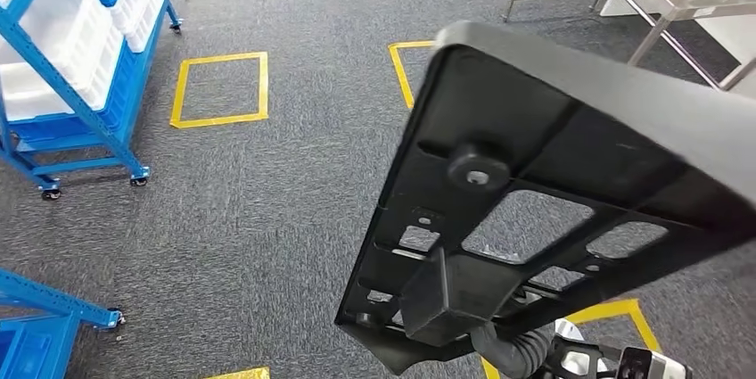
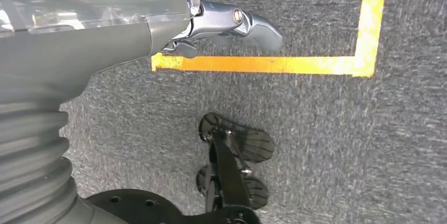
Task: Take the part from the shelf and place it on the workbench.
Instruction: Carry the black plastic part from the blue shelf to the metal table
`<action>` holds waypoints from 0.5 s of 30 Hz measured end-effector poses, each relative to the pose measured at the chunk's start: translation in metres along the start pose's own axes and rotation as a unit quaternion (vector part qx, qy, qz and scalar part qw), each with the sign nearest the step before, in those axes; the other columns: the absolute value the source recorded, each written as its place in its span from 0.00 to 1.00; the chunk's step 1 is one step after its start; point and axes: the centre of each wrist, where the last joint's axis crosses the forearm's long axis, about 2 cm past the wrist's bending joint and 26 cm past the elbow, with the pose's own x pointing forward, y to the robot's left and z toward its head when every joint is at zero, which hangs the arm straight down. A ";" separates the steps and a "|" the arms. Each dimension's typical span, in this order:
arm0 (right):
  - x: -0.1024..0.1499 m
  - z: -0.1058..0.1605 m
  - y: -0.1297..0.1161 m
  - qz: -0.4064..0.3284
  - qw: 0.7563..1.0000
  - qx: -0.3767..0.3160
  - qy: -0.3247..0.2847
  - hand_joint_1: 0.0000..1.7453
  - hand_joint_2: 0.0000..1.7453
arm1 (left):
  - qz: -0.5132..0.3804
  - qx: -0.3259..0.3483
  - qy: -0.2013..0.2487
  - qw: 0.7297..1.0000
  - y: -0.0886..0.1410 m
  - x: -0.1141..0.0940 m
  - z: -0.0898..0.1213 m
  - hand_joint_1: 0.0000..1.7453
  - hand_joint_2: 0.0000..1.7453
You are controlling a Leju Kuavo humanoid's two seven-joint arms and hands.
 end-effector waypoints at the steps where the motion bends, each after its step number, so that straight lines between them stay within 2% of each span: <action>1: -0.001 0.000 0.000 0.000 1.000 0.001 0.002 0.93 1.00 | 0.001 -0.001 0.000 1.000 0.000 0.000 0.000 0.00 1.00; 15: -0.006 -0.001 0.011 -0.009 0.999 0.028 0.028 0.93 1.00 | 0.009 -0.005 0.003 1.000 -0.002 0.001 0.000 0.00 1.00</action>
